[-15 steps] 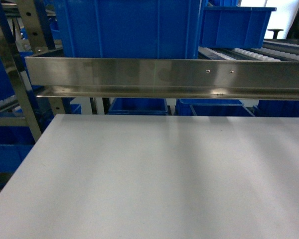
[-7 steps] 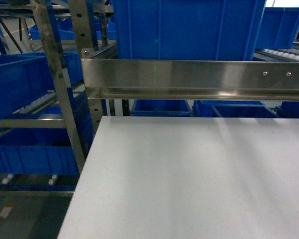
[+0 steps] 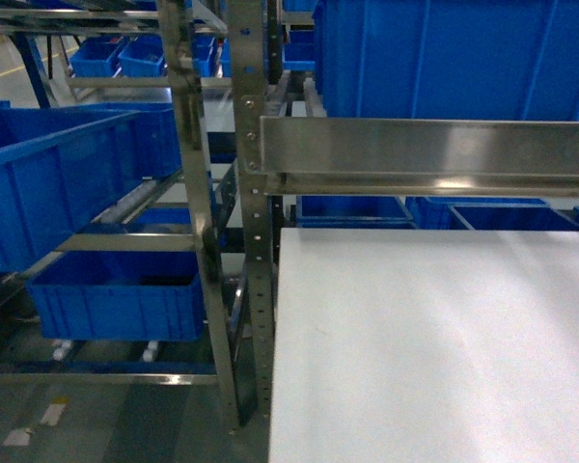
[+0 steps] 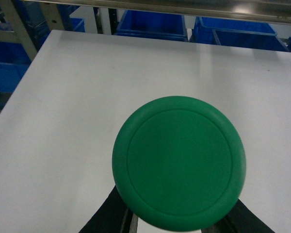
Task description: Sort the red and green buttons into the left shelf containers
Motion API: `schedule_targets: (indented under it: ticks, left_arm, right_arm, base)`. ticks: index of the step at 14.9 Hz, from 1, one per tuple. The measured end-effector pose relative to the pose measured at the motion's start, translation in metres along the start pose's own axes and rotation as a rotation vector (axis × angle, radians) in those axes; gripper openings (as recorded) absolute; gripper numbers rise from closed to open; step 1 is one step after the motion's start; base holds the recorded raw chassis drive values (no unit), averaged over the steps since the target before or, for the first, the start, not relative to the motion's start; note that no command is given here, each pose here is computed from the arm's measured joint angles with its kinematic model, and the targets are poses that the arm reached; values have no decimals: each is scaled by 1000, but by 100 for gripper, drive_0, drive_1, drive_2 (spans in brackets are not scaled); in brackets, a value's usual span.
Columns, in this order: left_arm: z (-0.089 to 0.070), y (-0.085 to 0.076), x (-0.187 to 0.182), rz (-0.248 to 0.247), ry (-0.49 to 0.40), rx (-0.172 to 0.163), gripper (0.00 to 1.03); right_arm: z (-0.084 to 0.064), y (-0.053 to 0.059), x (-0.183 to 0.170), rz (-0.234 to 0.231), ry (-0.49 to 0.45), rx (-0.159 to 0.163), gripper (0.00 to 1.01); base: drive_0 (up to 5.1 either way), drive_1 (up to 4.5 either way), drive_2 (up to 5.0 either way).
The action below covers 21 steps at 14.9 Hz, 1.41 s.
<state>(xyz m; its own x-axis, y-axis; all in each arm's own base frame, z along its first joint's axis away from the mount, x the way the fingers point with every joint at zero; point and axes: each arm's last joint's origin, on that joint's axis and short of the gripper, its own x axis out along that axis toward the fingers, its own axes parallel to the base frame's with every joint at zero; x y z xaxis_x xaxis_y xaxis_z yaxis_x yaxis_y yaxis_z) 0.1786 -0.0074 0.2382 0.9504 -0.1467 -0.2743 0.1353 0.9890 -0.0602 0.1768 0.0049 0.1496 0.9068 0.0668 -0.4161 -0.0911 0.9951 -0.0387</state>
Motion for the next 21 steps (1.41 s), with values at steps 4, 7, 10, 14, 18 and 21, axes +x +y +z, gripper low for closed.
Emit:
schedule_targets:
  ticks: [4, 7, 10, 14, 18, 21]
  left_arm:
    - [0, 0, 0, 0, -4, 1, 30]
    - [0, 0, 0, -1, 2, 0, 30]
    - [0, 0, 0, -1, 1, 0, 30]
    - [0, 0, 0, -1, 1, 0, 30]
    - [0, 0, 0, -1, 1, 0, 30]
    - [0, 0, 0, -1, 2, 0, 30]
  right_arm:
    - [0, 0, 0, 0, 0, 0, 25]
    - [0, 0, 0, 0, 1, 0, 25]
    - [0, 0, 0, 0, -1, 0, 25]
    - [0, 0, 0, 0, 0, 0, 25]
    - [0, 0, 0, 0, 0, 0, 25]
    - [0, 0, 0, 0, -1, 0, 25]
  base:
    - [-489, 247, 247]
    - [-491, 246, 246]
    - [-498, 239, 239]
    - [-499, 237, 237]
    - [-499, 237, 237]
    - [-499, 237, 237]
